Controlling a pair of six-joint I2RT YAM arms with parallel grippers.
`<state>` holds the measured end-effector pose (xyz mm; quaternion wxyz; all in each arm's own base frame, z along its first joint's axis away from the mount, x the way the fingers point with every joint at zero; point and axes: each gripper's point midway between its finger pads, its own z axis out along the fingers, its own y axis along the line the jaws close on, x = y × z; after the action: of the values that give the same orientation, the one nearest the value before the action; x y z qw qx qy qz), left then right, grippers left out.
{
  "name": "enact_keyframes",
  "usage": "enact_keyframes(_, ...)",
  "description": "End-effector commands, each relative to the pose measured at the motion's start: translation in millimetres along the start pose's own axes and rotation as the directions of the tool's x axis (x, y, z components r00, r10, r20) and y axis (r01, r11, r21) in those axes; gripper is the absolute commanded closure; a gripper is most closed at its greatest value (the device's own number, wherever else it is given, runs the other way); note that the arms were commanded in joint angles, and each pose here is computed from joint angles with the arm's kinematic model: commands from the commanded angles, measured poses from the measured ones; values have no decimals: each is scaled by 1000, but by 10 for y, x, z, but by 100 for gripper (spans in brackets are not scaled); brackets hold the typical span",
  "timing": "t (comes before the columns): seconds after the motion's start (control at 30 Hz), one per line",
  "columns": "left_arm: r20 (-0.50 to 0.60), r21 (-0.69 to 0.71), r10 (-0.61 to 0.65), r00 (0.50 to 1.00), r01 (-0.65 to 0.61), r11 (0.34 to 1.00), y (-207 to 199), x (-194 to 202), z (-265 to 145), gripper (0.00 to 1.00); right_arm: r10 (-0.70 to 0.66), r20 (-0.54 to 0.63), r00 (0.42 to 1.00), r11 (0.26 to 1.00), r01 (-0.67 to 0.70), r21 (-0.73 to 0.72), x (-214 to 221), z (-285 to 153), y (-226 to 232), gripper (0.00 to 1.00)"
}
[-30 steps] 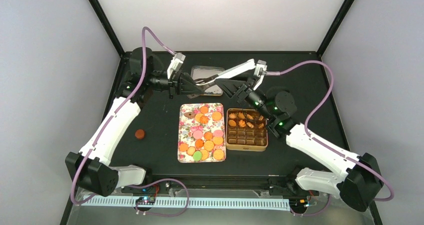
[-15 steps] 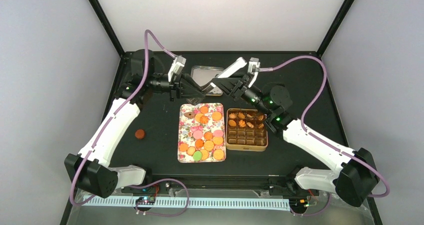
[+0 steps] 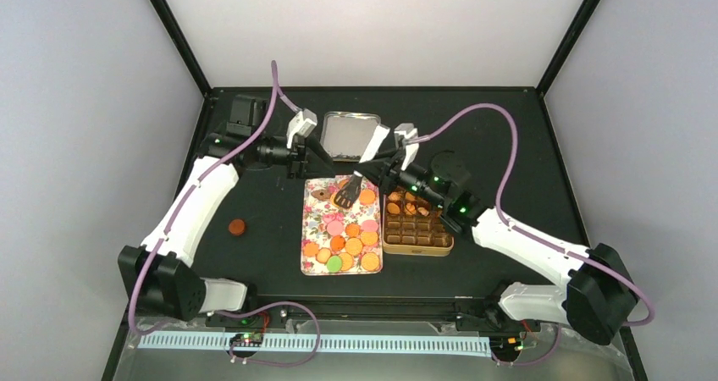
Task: Pack the cookies
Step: Pick up the fake cookies from the plate.
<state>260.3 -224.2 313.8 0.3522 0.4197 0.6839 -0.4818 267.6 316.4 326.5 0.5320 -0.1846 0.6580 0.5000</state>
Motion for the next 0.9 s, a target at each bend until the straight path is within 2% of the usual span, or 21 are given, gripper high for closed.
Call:
enact_keyframes(0.0, -60, -127, -50, 997, 42, 991, 401, 216, -143, 49, -129, -94, 987, 990, 133, 41, 330, 69, -59, 67)
enact_keyframes(0.13, -75, -269, -89, 993, 66, 961, 792, 393, -217, 49, -185, -159, 970, 980, 194, 41, 579, 158, -23, 67)
enact_keyframes(0.23, -61, -325, -117, 991, 91, 941, 946, 449, -257, 49, -236, -216, 947, 965, 254, 61, 777, 234, -24, 67)
enact_keyframes(0.43, -59, -346, -185, 981, 154, 926, 1063, 616, -253, 49, -317, -261, 912, 934, 348, 79, 1018, 375, 40, 67)
enact_keyframes(0.67, -17, -361, -318, 948, 291, 886, 1246, 835, -329, 51, -383, -281, 880, 904, 420, 84, 1164, 546, 154, 66)
enact_keyframes(0.87, 11, -395, -327, 945, 305, 867, 1308, 873, -542, 52, -411, -272, 870, 894, 443, 71, 1204, 710, 219, 65)
